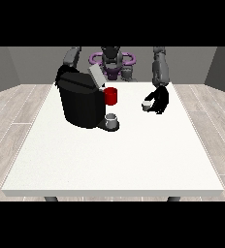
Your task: Insert the coffee pod into the coffee machine and close the lid
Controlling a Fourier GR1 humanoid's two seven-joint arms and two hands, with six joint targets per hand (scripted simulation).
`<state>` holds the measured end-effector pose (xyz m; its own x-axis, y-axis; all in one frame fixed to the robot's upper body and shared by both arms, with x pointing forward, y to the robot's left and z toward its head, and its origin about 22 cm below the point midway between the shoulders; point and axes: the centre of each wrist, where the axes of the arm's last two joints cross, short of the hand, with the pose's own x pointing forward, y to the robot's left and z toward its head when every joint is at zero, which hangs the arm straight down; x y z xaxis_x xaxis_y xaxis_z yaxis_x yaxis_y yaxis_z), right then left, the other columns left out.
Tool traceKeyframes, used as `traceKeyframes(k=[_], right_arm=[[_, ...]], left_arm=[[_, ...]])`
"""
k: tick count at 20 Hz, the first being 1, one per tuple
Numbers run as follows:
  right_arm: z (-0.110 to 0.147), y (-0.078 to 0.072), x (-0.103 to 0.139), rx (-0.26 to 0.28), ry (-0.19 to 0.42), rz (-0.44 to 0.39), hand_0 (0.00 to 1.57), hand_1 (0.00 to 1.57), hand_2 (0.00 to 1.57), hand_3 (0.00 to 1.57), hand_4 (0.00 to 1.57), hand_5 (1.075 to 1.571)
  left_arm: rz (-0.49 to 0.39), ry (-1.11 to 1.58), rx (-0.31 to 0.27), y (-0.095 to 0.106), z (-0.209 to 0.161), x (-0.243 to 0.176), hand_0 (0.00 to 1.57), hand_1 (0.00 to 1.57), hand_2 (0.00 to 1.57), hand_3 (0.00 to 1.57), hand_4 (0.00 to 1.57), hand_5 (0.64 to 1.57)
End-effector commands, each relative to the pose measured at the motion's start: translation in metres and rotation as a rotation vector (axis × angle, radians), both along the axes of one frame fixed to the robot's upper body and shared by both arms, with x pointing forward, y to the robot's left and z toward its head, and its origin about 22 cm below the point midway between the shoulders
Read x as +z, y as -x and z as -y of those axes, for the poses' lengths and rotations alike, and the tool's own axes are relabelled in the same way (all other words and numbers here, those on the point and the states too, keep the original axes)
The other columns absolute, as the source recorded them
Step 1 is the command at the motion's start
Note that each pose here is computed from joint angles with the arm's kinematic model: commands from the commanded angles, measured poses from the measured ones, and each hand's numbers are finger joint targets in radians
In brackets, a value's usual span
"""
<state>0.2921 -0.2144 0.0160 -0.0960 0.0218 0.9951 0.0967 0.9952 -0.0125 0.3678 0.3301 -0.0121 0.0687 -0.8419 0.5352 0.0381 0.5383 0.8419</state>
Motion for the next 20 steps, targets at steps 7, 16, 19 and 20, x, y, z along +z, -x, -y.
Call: traceKeyframes(k=[7, 16, 19, 20], right_arm=[[0.01, 0.014, -0.025, -0.008, -0.004, -0.061, 0.0, 0.0, 0.0, 0.0, 0.49, 1.571], [0.015, -0.002, -0.031, -0.012, -0.025, -0.128, 0.0, 0.0, 0.0, 0.0, 0.49, 1.571], [0.02, -0.009, -0.016, -0.008, -0.024, -0.09, 0.0, 0.0, 0.0, 0.0, 0.48, 1.571], [0.014, -0.017, -0.002, 0.046, -0.011, -0.049, 0.0, 0.0, 0.0, 0.0, 0.48, 1.571]], left_arm=[[0.024, 0.05, -0.163, -0.016, 0.0, 0.025, 1.48, 1.48, 1.47, 1.41, 0.63, 1.571], [0.018, 0.033, -0.275, -0.056, 0.064, 0.089, 1.26, 1.26, 1.33, 1.29, 0.54, 1.571], [0.075, 0.014, -0.282, -0.06, 0.032, 0.119, 1.25, 1.25, 1.33, 1.29, 0.56, 1.571], [0.133, 0.037, -0.266, -0.067, 0.033, 0.135, 1.25, 1.25, 1.33, 1.29, 0.56, 1.571]])
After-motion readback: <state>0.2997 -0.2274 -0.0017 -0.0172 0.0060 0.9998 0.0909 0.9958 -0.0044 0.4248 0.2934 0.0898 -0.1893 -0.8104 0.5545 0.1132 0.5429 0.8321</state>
